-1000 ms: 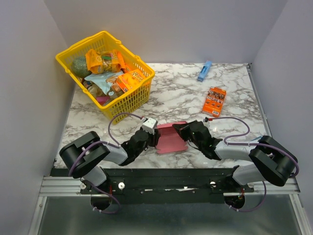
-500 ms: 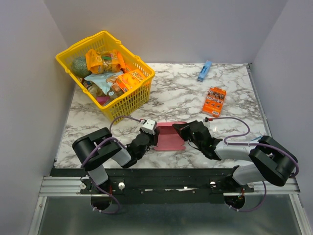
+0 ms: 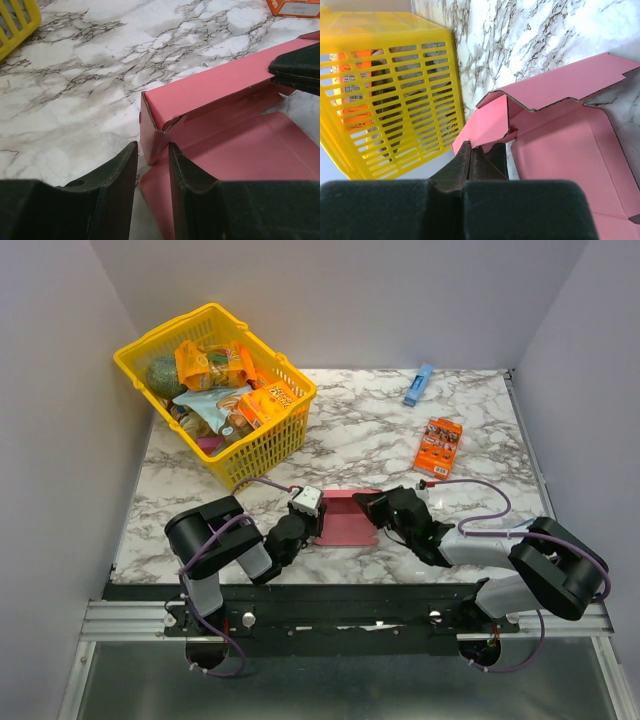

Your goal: Fold the paper box

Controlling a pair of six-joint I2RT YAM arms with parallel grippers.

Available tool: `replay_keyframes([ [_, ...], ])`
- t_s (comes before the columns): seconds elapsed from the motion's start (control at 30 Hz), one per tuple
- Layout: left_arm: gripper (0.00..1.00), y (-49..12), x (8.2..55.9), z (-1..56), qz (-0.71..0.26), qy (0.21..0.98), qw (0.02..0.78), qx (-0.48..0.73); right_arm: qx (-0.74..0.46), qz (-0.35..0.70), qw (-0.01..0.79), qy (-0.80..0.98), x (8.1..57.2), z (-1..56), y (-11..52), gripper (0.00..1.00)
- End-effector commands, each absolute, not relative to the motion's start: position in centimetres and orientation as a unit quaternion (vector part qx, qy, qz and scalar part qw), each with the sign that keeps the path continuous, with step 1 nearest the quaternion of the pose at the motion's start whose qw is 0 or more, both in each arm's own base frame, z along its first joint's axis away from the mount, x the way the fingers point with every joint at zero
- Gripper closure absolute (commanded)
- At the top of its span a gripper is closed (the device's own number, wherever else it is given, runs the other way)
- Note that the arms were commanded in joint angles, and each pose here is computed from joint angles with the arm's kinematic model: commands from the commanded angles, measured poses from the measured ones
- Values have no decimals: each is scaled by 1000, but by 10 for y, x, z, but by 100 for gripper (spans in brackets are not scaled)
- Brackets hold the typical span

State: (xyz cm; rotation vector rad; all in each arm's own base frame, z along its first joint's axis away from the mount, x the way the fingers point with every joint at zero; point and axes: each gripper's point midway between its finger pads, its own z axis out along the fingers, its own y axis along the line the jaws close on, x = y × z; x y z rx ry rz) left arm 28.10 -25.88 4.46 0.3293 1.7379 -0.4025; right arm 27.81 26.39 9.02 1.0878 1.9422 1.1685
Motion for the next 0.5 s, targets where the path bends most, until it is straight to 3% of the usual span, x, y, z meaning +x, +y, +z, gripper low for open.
replay_keyframes([
  [0.0, 60, -263, 297, 92, -196, 694, 686, 100, 398, 376, 294, 784, 260, 46, 250, 99],
  [0.47, 70, -265, 303, 110, -202, 668, 711, 80, 393, 372, 290, 790, 259, 44, 252, 99],
])
